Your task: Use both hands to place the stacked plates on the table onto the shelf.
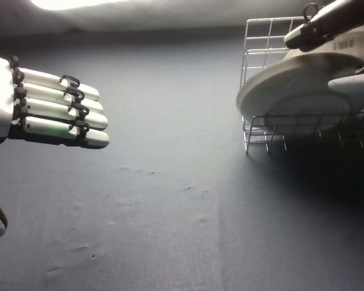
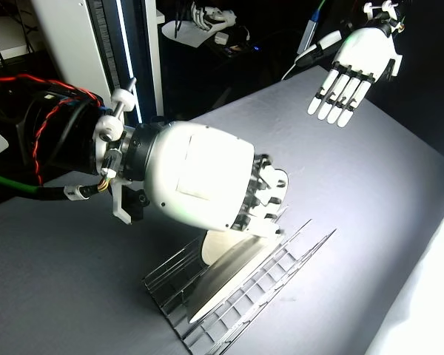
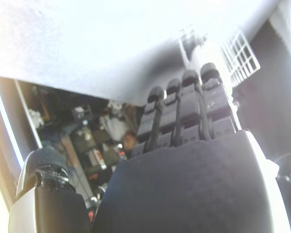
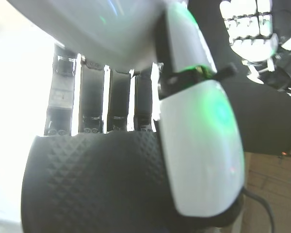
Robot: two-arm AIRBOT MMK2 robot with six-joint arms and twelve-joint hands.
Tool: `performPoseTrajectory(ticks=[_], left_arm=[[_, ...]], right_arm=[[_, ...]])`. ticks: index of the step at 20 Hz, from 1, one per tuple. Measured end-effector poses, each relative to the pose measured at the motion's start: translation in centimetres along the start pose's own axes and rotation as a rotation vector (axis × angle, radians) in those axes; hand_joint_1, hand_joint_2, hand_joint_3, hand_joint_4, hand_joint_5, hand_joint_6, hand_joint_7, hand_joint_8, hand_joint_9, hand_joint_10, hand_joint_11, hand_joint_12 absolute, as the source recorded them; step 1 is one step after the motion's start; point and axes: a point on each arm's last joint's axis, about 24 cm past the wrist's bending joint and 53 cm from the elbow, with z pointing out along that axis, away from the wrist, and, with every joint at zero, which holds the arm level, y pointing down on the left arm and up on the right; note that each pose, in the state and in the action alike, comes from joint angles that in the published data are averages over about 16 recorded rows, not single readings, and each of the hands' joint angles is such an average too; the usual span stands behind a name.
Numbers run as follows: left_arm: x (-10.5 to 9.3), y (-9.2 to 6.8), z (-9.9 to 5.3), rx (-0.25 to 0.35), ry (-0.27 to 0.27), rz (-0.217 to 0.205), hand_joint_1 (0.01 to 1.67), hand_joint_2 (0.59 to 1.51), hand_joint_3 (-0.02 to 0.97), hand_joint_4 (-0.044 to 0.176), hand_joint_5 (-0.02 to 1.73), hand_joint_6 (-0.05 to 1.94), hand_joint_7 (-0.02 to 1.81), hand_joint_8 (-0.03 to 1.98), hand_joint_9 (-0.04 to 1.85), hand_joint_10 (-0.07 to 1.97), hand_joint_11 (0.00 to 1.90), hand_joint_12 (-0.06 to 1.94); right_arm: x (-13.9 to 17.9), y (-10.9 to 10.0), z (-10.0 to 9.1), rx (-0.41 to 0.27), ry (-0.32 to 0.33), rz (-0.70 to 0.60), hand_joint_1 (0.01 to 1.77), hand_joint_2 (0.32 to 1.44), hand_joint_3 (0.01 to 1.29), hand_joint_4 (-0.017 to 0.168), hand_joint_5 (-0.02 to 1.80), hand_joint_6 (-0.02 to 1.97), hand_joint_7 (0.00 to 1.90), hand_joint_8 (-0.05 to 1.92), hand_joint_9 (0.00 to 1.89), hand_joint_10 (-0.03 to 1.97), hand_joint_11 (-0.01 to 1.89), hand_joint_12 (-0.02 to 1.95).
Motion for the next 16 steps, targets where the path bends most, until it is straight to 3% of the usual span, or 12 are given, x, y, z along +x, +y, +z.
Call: performPoseTrajectory(ticks=[3,7,11,16], left_arm=[[0.0,-0.2,0.1,0.006,0.0,0.003,0.02,0.957,0.011,0.001,0.02,0.01,0.02,0.0,0.02,0.01,0.02,0.01],[0.0,-0.3,0.2,0.01,0.003,0.004,0.02,0.957,0.011,0.001,0.02,0.01,0.02,-0.01,0.02,0.01,0.02,0.01],[0.1,-0.4,0.2,0.014,0.007,0.006,0.02,0.957,0.011,0.001,0.02,0.01,0.02,-0.01,0.02,0.01,0.02,0.01],[0.4,-0.8,0.4,0.024,0.02,0.013,0.02,0.958,0.011,0.001,0.02,0.01,0.02,-0.01,0.02,0.01,0.02,0.01]], right_arm=[[0.1,1.1,0.2,-0.039,0.007,-0.035,1.19,1.1,0.01,-0.004,0.69,0.29,0.76,0.04,0.74,0.04,0.26,1.21],[0.9,3.0,0.3,-0.111,0.033,-0.111,1.16,1.09,0.01,-0.002,0.61,0.06,0.66,0.01,0.62,0.01,0.15,1.22],[2.4,5.2,0.1,-0.207,0.079,-0.225,1.09,1.08,0.01,-0.002,0.48,0.04,0.52,0.01,0.5,0.01,0.08,1.12],[5.3,8.1,-0.7,-0.354,0.156,-0.397,0.98,1.06,0.01,0.0,0.3,0.03,0.34,0.01,0.33,0.01,0.04,0.84]])
